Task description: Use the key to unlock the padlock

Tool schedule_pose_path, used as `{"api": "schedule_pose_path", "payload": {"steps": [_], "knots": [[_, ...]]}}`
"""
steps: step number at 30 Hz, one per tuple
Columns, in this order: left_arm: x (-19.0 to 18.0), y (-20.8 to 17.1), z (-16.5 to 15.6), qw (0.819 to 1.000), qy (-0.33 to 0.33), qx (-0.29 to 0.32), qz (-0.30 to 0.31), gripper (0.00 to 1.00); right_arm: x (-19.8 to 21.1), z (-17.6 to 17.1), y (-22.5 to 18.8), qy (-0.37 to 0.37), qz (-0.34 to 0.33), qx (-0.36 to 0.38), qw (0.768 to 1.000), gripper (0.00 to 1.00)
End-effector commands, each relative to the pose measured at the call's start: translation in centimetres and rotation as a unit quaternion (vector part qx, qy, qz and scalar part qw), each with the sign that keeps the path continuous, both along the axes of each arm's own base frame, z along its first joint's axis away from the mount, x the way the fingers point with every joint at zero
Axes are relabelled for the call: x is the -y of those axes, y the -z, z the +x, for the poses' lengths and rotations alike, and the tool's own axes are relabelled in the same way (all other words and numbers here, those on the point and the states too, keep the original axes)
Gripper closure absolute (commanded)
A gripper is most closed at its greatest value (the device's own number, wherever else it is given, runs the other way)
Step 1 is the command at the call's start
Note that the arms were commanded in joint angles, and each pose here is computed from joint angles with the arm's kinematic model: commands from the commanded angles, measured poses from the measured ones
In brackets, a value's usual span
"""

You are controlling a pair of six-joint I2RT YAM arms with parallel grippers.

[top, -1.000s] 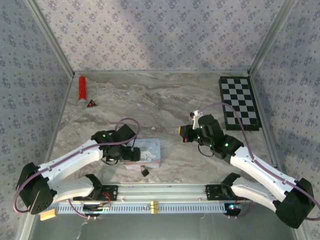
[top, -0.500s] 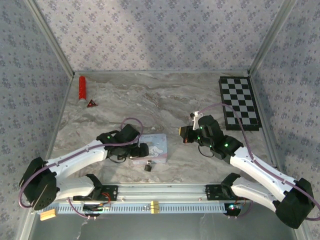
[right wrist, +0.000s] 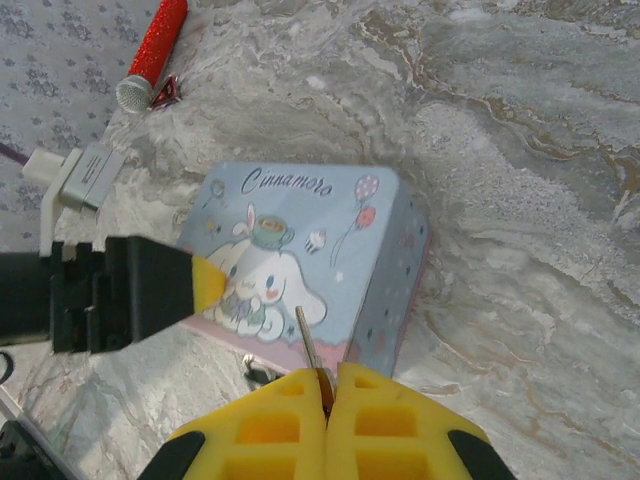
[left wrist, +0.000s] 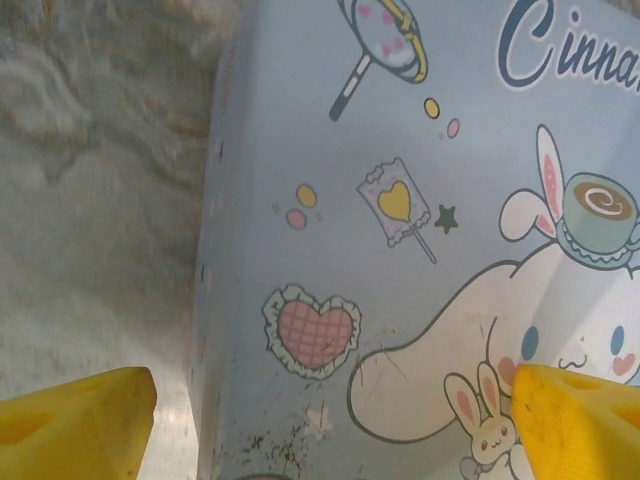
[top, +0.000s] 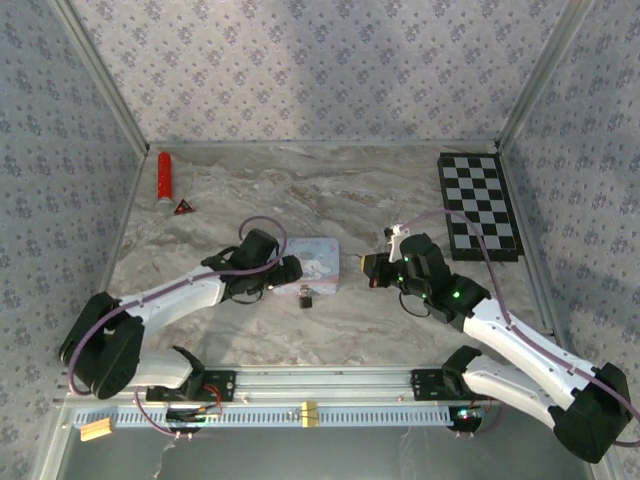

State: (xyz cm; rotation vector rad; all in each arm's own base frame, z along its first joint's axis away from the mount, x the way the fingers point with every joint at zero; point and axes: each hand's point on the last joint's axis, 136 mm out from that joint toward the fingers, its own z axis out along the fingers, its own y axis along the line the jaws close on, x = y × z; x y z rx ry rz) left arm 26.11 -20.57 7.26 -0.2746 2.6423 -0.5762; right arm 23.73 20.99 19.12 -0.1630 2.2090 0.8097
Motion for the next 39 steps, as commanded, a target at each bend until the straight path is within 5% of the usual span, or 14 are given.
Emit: {"api": "schedule_pose_path", "payload": {"steps": [1, 11, 19, 28, 34, 39], "knots": [[-3.3, 2.7, 1.5, 0.996, -0.027, -0.005, 0.084, 0.09, 0.7, 0.2, 0.0, 0.016, -0.002, 0.002, 1.0, 1.0], [-0.9, 3.4, 7.1, 0.998, -0.03, 0.01, 0.06, 0.06, 0.6, 0.2, -0.3, 0.019, 0.007, 0.0, 1.0, 1.0], [-0.2, 1.2, 8.3, 0.998, -0.021, 0.024, 0.058, 0.0, 0.8, 0.0, -0.1, 0.026, 0.01, -0.003, 1.0, 1.0], [-0.7, -4.9, 5.8, 0.996, 0.03, 0.083, 0.034, 0.0, 0.3, 0.0, 0.0, 0.02, 0.009, -0.005, 1.0, 1.0], [0.1, -4.2, 2.1, 0.988, 0.12, 0.099, 0.007, 0.03, 0.0, -0.2, 0.2, 0.015, 0.007, -0.001, 1.0, 1.0], [2.9, -3.8, 0.6, 0.97, 0.185, 0.139, -0.081, 0.08, -0.7, -0.2, 0.2, 0.013, 0.018, -0.01, 1.0, 1.0]]}}
